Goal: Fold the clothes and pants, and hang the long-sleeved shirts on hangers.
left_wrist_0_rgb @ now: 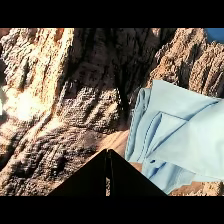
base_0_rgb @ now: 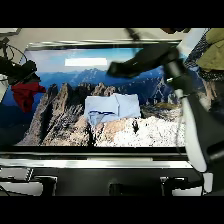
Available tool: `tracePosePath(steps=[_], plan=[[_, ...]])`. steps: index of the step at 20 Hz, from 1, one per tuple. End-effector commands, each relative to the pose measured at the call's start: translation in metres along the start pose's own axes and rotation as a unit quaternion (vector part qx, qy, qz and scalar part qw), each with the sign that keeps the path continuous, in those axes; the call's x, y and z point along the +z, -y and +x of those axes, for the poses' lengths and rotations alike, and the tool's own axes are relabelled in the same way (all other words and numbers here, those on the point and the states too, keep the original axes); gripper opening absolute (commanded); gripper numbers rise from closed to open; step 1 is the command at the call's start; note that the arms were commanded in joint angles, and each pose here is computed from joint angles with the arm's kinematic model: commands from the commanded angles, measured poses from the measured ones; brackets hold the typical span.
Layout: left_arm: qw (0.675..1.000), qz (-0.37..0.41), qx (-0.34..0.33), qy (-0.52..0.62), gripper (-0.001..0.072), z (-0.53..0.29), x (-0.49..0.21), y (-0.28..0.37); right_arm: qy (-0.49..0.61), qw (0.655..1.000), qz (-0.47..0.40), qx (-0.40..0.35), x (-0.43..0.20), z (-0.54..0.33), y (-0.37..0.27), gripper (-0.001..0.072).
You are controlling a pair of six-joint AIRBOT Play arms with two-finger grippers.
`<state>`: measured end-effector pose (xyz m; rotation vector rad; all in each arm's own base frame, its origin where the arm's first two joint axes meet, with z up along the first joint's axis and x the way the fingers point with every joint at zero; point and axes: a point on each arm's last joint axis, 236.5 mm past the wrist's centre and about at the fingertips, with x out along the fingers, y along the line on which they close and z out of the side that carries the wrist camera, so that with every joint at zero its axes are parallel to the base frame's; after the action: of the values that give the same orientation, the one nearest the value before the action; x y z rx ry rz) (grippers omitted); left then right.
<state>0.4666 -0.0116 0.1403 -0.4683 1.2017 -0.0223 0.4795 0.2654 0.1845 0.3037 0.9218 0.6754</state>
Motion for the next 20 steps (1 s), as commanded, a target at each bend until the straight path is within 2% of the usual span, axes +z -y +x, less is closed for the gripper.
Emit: tracePosePath(steps=[1,4,8,12,15,20], plan=[[1.000,0.000,0.000,0.001,0.0017,0.000,0.000,0.000,0.044,0.997,0.049,-0.051,0.027,-0.065,0.075,0.0544],[1.000,0.000,0.001,0.001,0.0016,0.000,0.000,0.000,0.022,0.990,0.103,-0.092,0.013,-0.089,0.155,0.0547],[1.000,0.000,0.005,0.002,0.0017,0.000,0.001,-0.003,-0.080,0.974,0.208,-0.031,-0.053,-0.059,0.224,0.0555],[1.000,0.000,0.006,0.000,0.0017,0.002,0.001,-0.003,-0.166,0.948,0.268,0.045,-0.117,0.010,0.232,0.0554],[1.000,-0.002,0.007,-0.005,0.0017,0.006,0.001,-0.004,-0.210,0.937,0.274,0.057,-0.148,0.048,0.230,0.0551],[1.000,-0.004,0.008,-0.012,0.0016,0.013,0.001,-0.007,-0.232,0.938,0.255,0.045,-0.166,0.090,0.220,0.0528]])
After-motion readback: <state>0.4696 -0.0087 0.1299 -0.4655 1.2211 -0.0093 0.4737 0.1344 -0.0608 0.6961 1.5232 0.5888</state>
